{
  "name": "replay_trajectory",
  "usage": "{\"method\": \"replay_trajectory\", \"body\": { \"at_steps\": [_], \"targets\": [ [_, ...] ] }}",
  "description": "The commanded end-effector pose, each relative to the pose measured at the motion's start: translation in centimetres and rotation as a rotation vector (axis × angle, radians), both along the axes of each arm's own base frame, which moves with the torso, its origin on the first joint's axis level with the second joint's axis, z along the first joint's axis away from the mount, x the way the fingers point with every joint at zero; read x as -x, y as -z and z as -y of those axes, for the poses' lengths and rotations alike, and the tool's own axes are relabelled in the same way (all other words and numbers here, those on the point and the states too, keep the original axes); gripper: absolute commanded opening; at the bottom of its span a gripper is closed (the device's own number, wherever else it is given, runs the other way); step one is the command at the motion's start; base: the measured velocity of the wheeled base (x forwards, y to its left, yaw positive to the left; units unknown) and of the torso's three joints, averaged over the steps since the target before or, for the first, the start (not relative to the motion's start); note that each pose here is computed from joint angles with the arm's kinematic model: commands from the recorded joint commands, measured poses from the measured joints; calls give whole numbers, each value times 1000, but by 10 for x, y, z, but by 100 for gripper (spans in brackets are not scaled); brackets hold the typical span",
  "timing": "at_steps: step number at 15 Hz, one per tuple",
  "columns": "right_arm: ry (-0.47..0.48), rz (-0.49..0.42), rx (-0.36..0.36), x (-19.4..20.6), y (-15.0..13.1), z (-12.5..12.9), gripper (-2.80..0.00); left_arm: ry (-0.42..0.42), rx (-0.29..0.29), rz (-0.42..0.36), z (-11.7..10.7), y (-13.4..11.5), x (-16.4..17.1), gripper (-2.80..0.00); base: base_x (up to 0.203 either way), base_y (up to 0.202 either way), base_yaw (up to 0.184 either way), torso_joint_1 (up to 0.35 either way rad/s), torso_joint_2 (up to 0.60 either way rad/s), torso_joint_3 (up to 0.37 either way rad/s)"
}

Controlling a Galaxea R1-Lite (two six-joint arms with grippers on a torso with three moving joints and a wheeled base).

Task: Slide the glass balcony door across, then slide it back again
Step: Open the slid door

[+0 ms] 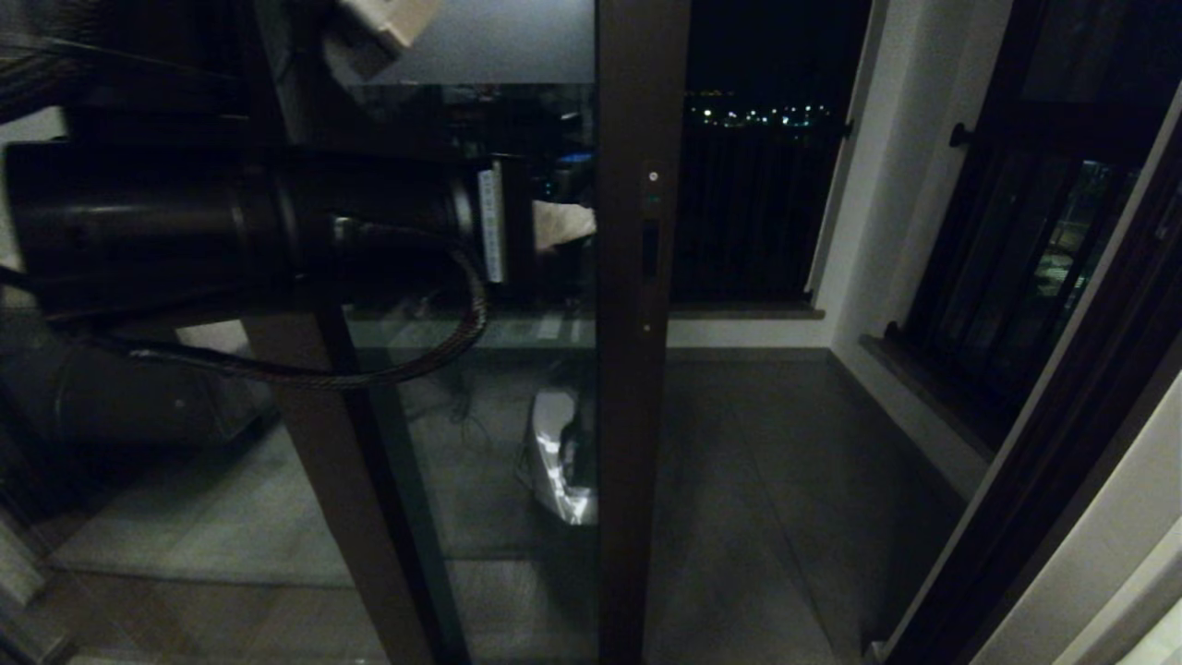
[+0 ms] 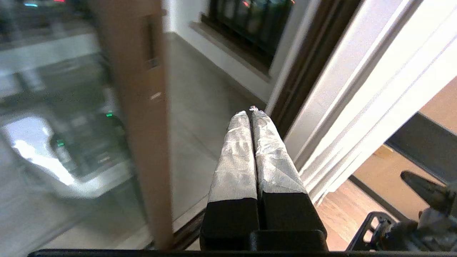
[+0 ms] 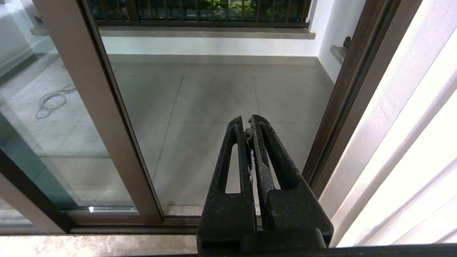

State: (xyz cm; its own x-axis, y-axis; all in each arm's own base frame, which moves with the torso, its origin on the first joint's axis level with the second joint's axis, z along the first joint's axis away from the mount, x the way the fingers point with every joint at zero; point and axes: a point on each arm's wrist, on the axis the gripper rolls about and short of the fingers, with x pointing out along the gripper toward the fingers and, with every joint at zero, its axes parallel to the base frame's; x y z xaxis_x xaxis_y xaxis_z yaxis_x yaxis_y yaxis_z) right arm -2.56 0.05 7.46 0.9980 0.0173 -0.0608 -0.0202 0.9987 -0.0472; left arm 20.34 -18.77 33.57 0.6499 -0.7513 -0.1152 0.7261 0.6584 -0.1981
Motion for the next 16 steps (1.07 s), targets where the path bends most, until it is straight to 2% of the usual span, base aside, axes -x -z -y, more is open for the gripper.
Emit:
{"method": "replay_trajectory", "body": {
  "at_steps": [1, 4, 8, 11, 12, 13, 15, 16],
  "targets": [
    [0, -2, 1, 0, 0, 0, -280, 19, -50, -48, 50, 24, -32, -280, 0, 0, 0, 0, 0, 0],
    [-1, -2, 1, 0, 0, 0, -280, 20, -33, -22, 89, 25, -52, -280, 0, 0, 0, 0, 0, 0],
    [-1, -2, 1, 0, 0, 0, -280, -35, -35, -7, 136, 45, -78, -280, 0, 0, 0, 0, 0, 0],
    [-1, -2, 1, 0, 0, 0, -280, -68, -43, -3, 152, 56, -89, -280, 0, 0, 0, 0, 0, 0],
    [0, -2, 1, 0, 0, 0, -280, -107, -70, 10, 157, 66, -94, -280, 0, 0, 0, 0, 0, 0],
    [0, -2, 1, 0, 0, 0, -280, -144, -96, 54, 163, 75, -101, -280, 0, 0, 0, 0, 0, 0],
    [0, -2, 1, 0, 0, 0, -280, -202, -68, 136, 175, 91, -114, -280, 0, 0, 0, 0, 0, 0],
    [-1, -2, 1, 0, 0, 0, -280, -229, -79, 149, 178, 98, -119, -280, 0, 0, 0, 0, 0, 0]
  ]
}}
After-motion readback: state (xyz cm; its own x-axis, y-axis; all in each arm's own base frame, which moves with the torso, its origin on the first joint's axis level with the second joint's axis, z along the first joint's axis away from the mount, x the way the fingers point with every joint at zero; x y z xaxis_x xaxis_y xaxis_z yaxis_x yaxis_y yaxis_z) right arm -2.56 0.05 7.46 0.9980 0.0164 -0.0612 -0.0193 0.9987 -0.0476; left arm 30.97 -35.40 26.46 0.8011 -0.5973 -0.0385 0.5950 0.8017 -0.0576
